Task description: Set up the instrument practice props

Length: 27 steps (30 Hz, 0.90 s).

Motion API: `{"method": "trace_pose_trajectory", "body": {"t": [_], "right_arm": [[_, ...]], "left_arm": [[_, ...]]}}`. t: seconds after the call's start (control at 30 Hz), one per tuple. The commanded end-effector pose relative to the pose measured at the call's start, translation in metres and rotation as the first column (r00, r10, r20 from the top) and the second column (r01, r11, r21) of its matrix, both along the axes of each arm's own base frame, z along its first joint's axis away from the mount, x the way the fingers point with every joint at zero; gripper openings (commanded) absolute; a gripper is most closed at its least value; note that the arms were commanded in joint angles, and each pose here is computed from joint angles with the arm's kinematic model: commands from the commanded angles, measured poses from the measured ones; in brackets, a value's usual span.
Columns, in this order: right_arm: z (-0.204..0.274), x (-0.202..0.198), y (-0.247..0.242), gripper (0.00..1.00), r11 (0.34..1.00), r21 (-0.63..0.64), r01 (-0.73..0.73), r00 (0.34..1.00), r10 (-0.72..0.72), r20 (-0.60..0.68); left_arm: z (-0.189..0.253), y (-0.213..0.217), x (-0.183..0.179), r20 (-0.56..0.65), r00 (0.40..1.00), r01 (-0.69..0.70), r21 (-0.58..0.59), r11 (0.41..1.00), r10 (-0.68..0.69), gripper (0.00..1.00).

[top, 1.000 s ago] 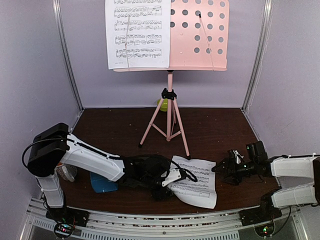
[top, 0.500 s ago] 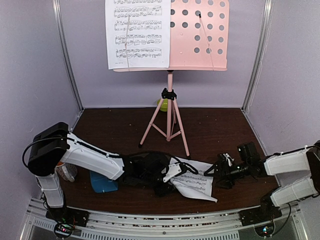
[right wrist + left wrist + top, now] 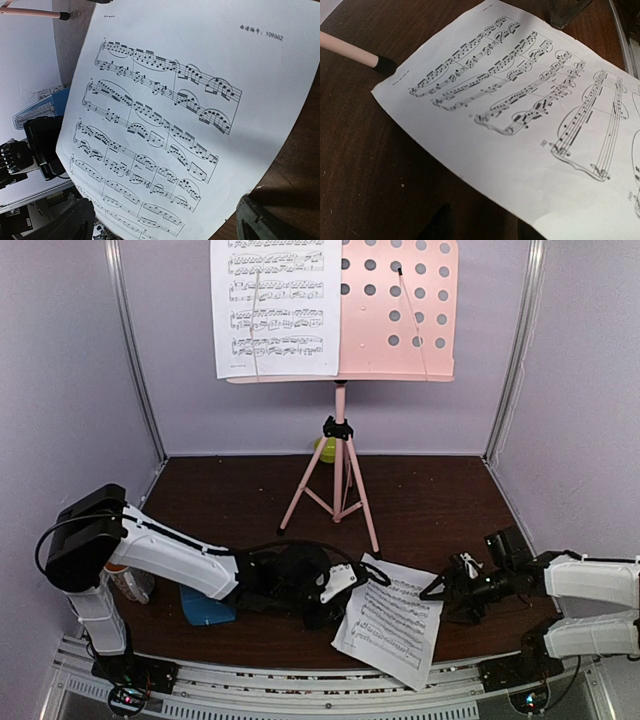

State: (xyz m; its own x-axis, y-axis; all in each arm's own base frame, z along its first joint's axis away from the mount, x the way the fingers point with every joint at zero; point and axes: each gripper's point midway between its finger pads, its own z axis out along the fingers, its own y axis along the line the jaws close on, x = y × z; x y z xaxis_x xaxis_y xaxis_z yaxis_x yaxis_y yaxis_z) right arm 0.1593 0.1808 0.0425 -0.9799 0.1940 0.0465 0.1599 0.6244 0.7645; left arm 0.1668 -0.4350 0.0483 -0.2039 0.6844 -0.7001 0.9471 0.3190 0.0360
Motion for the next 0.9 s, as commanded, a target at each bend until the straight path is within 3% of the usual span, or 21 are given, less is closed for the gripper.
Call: {"method": "trace_pose_trajectory", "body": {"t": [0.0,0.1,0.3,0.73,0.87], "right_arm": [[-0.051,-0.047,-0.035,1.00,0.980,-0.196,0.041,0.972,-0.084,-0.219],[-0.046,-0.044,-0.035,1.00,0.981,-0.186,0.057,0.974,-0.095,-0.204],[-0.043,-0.030,-0.029,1.00,0.982,-0.164,0.091,0.974,-0.122,-0.189],[-0.042,-0.021,-0.027,1.00,0.982,-0.165,0.089,0.977,-0.118,-0.176],[-0.042,-0.021,-0.026,1.00,0.983,-0.167,0.079,0.979,-0.108,-0.175]], "left_arm": [[0.022,-0.007,0.006,0.013,1.000,-0.013,-0.086,0.996,0.014,0.42],[0.023,-0.009,0.005,0.010,1.000,-0.005,-0.093,0.996,0.006,0.39],[0.026,-0.013,0.007,0.037,0.999,0.016,-0.099,0.995,-0.012,0.48],[0.029,-0.033,0.013,0.116,0.990,0.091,-0.087,0.992,-0.080,0.96],[0.033,-0.038,0.009,0.194,0.968,0.172,-0.058,0.983,-0.158,0.98]]}}
